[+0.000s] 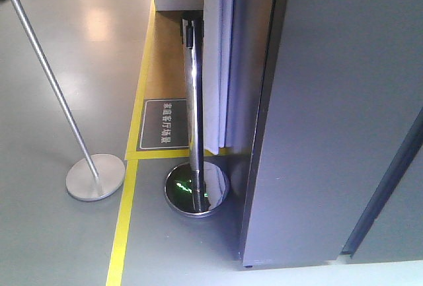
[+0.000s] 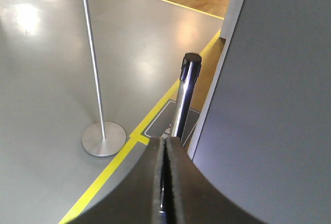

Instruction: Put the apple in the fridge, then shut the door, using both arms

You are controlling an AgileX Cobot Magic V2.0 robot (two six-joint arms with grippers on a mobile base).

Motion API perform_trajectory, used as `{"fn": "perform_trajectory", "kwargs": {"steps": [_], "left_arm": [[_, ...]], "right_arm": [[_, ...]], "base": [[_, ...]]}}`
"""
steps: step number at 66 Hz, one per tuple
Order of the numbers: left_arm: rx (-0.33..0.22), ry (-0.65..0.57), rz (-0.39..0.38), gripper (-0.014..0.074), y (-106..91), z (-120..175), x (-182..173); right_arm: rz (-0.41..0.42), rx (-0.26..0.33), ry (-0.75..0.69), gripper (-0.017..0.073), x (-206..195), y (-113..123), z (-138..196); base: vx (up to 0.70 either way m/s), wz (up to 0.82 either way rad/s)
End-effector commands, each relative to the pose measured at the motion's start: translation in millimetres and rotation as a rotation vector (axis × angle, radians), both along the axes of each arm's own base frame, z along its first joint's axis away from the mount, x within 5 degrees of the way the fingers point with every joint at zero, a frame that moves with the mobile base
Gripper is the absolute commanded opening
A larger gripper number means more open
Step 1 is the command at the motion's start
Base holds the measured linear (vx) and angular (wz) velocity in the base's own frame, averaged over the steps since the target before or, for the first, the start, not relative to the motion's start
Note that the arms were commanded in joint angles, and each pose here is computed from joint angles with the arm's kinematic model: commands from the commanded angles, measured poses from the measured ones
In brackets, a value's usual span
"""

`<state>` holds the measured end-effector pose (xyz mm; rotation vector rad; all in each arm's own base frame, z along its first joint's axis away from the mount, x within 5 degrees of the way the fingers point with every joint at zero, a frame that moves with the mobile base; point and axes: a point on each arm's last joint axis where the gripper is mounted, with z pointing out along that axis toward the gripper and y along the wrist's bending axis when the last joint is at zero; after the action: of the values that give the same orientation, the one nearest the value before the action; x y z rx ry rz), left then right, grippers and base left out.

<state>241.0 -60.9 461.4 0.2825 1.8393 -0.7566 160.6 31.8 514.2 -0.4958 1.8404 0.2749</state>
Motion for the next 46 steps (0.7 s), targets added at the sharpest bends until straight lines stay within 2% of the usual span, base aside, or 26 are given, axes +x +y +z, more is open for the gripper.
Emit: {"fn": "perform_trajectory", "kwargs": {"steps": [1, 6, 16, 21, 29, 34, 38, 46], "left_arm": [[-0.018, -0.038, 0.062, -0.0008, 4.7, 1, -25], [-0.021, -0.042, 0.094, -0.0008, 7.6, -13, -45], [-0.032, -0.009, 0.184, -0.0008, 15.3, -67, -82], [-0.023, 0.023, 0.221, -0.0008, 18.7, -104, -102], [-0.046, 0.041, 0.281, -0.0008, 24.0, -155, -134], [-0.064, 0.047, 0.309, -0.0008, 26.4, -183, -150], [-0.093, 0.026, 0.327, -0.0008, 27.8, -193, -159], [-0.160, -0.037, 0.356, -0.0008, 30.1, -195, -169]], "right_arm": [[-0.013, 0.034, -0.105, -0.0006, -22, 2, -5], [-0.007, 0.034, -0.096, -0.0006, -35, 3, -34], [-0.023, 0.042, -0.042, -0.0006, -65, 5, -100], [-0.033, 0.043, -0.009, -0.0006, -79, 5, -132], [-0.048, 0.047, 0.020, -0.0006, -96, 6, -177], [-0.058, 0.050, 0.015, -0.0006, -103, 6, -193], [-0.068, 0.053, -0.004, -0.0006, -107, 5, -200], [-0.068, 0.057, -0.021, -0.0006, -111, 6, -201]], "base": [[0.00, 0.00], [0.00, 0.00], [0.00, 0.00], [0.00, 0.00], [0.00, 0.00], [0.00, 0.00], [0.00, 0.00], [0.00, 0.00]]}}
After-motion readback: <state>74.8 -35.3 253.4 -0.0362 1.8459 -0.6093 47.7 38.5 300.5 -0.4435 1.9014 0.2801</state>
